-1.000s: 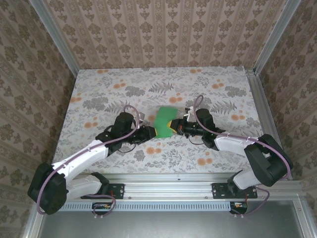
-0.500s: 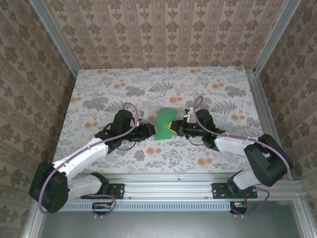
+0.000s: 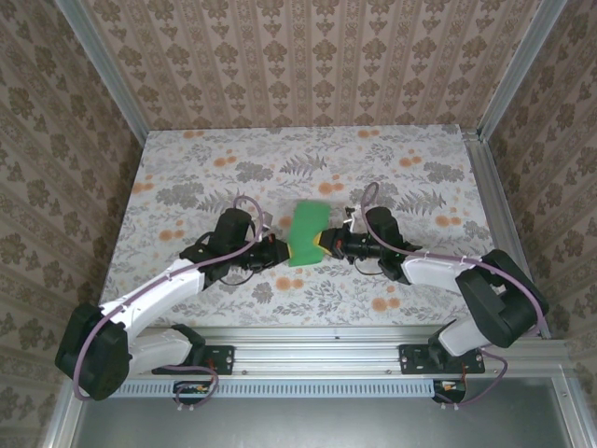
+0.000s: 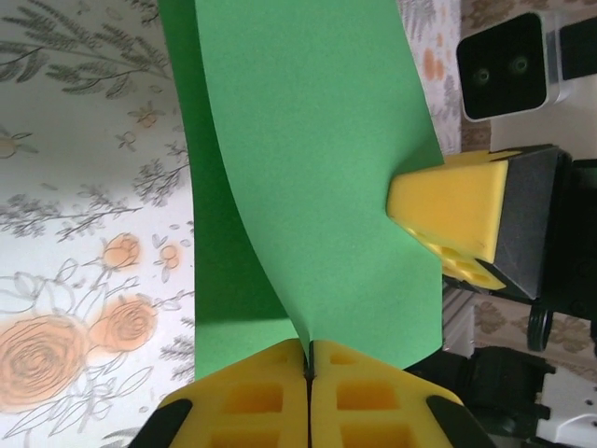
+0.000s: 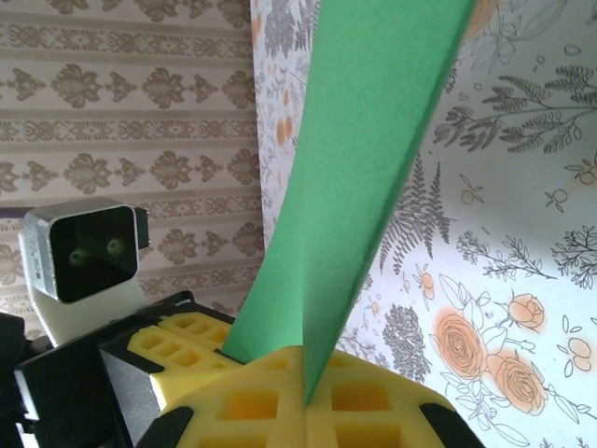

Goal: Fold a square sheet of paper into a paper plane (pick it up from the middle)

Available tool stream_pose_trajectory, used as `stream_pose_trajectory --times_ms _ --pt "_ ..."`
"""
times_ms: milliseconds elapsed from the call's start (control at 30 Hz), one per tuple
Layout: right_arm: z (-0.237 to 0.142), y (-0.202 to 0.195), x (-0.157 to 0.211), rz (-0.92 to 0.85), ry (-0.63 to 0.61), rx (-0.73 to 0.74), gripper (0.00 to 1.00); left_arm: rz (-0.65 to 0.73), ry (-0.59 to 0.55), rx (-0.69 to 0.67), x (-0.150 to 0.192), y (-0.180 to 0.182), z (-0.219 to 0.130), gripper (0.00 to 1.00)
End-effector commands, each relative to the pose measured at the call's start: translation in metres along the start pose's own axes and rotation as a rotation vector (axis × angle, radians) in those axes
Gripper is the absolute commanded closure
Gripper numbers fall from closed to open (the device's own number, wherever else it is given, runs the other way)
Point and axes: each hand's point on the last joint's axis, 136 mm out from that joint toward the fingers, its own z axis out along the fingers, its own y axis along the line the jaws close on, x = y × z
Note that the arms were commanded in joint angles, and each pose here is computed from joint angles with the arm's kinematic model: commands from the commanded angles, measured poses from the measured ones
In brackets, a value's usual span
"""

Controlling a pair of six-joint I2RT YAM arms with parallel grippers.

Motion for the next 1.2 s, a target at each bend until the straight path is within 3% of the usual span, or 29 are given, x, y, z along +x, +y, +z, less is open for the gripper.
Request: stream_pose_trajectory --times_ms 0,300,500,933,1167 --pt "0.010 -0.006 0.006 -0.031 0.032 -0.002 1.00 0.042 0.031 -0.055 0.008 0.007 -0.001 0.94" --pt "0.029 -0.044 0.019 -0.008 0.081 0.088 0.94 0.045 0.107 -0.139 0.024 0.034 0.016 0.94" --pt "0.024 -0.073 0.028 0.001 0.108 0.207 0.84 0.058 0.158 -0.176 0.029 0.044 0.032 0.94" --pt "-0.013 -0.095 0.042 -0.064 0.178 0.473 0.57 0.077 0.221 -0.203 0.033 0.048 0.051 0.93" --pt "-0.037 -0.096 0.042 -0.099 0.172 0.566 0.54 0.102 0.236 -0.239 0.037 0.051 0.053 0.93"
